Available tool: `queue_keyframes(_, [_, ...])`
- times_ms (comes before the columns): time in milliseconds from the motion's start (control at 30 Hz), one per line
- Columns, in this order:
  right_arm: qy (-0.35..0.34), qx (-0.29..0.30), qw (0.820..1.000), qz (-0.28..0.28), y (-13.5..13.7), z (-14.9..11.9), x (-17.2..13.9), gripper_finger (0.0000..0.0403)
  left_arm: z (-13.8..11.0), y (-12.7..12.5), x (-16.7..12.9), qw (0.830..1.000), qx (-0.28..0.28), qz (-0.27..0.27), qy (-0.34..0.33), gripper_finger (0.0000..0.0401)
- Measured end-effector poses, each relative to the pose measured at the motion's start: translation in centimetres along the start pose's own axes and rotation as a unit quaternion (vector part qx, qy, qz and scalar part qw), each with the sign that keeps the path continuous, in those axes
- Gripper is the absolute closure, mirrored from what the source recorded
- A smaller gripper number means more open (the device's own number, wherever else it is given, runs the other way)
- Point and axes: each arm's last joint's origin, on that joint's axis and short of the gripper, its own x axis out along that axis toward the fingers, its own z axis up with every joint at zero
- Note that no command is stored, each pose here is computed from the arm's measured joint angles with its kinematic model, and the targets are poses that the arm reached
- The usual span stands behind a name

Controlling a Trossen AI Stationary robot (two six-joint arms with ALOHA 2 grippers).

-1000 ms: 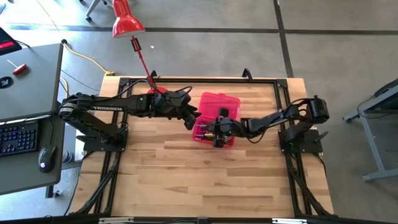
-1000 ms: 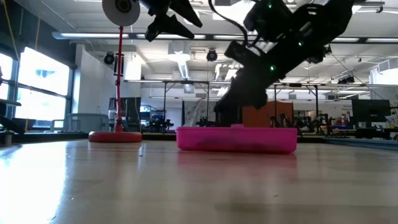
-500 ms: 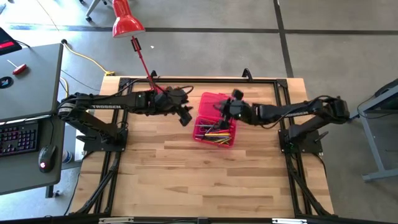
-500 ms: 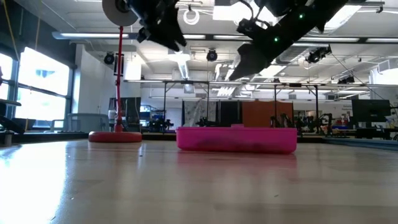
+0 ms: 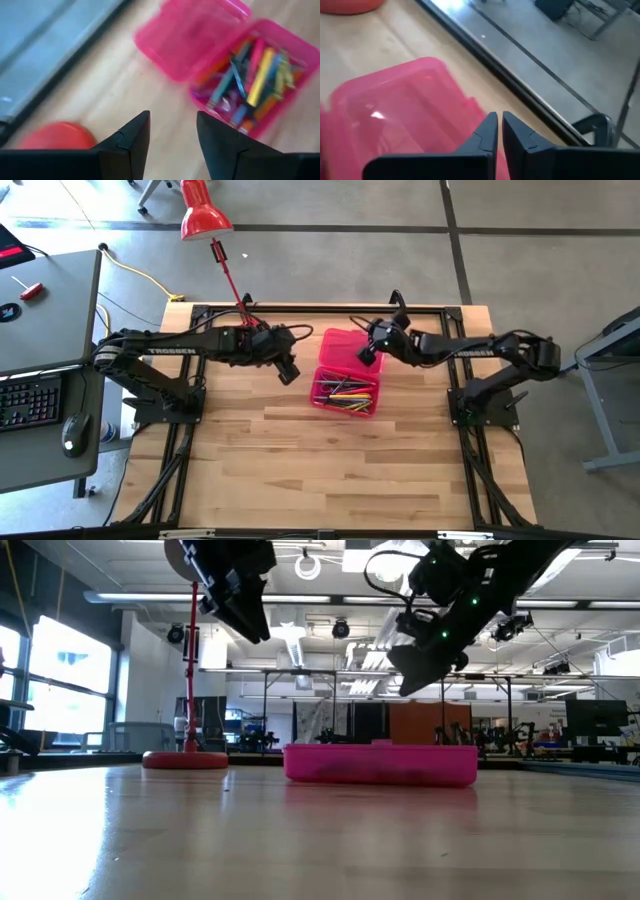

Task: Pick & place school supplies into a supply box
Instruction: Close the red supply box

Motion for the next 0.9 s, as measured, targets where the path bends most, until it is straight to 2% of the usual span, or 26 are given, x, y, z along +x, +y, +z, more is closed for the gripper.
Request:
queue_keyframes(100, [0.009, 0.009, 1.000, -0.003, -0.9, 0.0, 0.5, 0.0397, -0.3, -0.5, 0.5, 0.998, -0.003, -0.060, 0.033, 0.0228])
queue_keyframes(233, [0.041, 0.018, 0.999, 0.008, -2.3, -0.4, 1.2, 0.0400, -0.4, -1.6, 1.0, 0.988, 0.000, -0.143, 0.065, 0.0293])
queue_keyframes(367, [0.075, 0.030, 0.996, 0.032, -3.7, -0.9, 1.9, 0.0402, -1.2, -3.1, 2.8, 0.982, 0.017, -0.156, 0.107, 0.0381])
queue_keyframes(433, [0.088, 0.043, 0.995, 0.033, -4.5, -1.2, 2.2, 0.0401, -1.6, -3.9, 3.9, 0.980, 0.024, -0.151, 0.124, 0.0382])
queue_keyframes(567, [0.104, 0.072, 0.992, 0.028, -6.5, -1.5, 2.8, 0.0402, -2.3, -6.0, 6.7, 0.978, 0.039, -0.152, 0.135, 0.0358])
queue_keyframes(733, [0.139, 0.112, 0.983, 0.040, -8.5, -2.3, 3.6, 0.0402, -3.3, -8.4, 10.0, 0.972, 0.036, -0.181, 0.146, 0.0388])
queue_keyframes(833, [0.168, 0.119, 0.978, 0.030, -9.2, -3.1, 4.4, 0.0402, -3.9, -8.8, 11.1, 0.970, 0.019, -0.177, 0.166, 0.0384])
queue_keyframes(900, [0.182, 0.115, 0.975, 0.045, -9.4, -3.6, 5.0, 0.0402, -4.3, -8.8, 11.6, 0.969, 0.014, -0.169, 0.180, 0.0374])
